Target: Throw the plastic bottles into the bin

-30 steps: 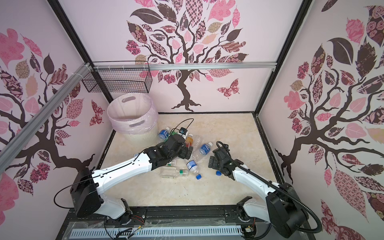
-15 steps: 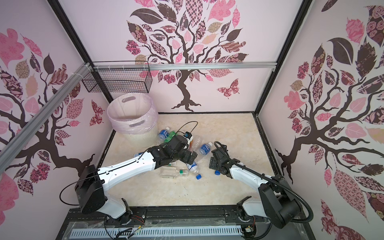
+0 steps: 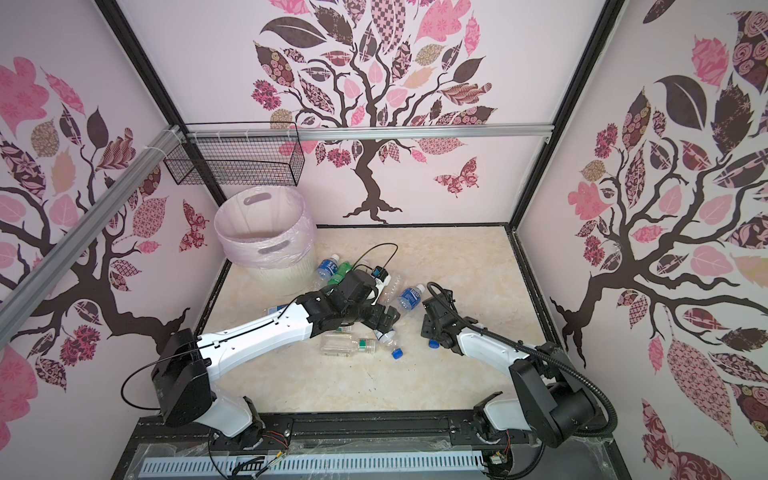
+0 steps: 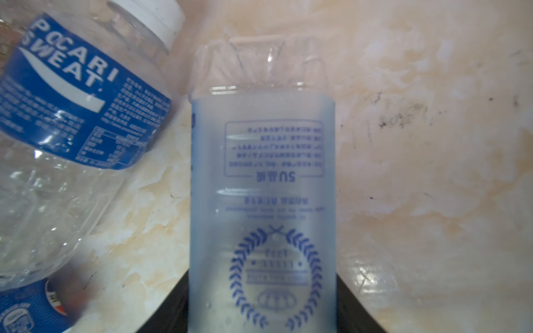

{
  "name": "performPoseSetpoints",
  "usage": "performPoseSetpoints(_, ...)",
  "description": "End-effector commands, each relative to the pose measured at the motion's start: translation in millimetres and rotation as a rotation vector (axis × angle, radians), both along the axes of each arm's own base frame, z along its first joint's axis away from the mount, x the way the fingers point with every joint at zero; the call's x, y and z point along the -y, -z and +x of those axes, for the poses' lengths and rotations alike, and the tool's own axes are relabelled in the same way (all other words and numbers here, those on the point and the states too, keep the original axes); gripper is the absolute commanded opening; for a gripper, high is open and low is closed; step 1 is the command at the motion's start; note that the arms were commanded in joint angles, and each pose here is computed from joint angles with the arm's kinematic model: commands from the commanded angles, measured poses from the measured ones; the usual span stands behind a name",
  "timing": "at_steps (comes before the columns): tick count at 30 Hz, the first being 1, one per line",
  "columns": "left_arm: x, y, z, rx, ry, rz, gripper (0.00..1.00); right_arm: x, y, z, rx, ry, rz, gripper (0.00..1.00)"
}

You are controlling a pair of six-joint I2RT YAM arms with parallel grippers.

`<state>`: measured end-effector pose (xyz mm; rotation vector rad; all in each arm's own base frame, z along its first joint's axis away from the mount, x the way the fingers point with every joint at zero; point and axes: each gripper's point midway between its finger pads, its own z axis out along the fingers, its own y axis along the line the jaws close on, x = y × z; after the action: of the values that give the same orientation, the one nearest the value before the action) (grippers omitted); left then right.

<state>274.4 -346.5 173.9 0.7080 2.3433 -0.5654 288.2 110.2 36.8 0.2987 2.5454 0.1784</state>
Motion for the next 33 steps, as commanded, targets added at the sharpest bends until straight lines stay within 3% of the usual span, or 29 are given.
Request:
performPoseSetpoints(1,4,-18,5,0.03,-0.008,-0.03,0.97,1,0,0,-0.024,-0.007,-0.007,0.52)
performPoseSetpoints(10,-12,-38,16,0.092,-0.079,-0.046,0.97,-10,-46,12,0.051,-0.078,0.007,0.52)
performPoseSetpoints(18,-38,-69,39,0.073,-0.169,-0.221,0.97,-30,-106,26,0.164,-0.184,0.015,0.51)
performPoseSetpoints(24,-47,-79,50,0.019,-0.2,-0.331,0.97,-72,-141,27,0.27,-0.325,-0.017,0.5)
performPoseSetpoints(33,-71,-81,75,-0.07,-0.281,-0.482,0.96,-115,-171,27,0.343,-0.399,0.14,0.48)
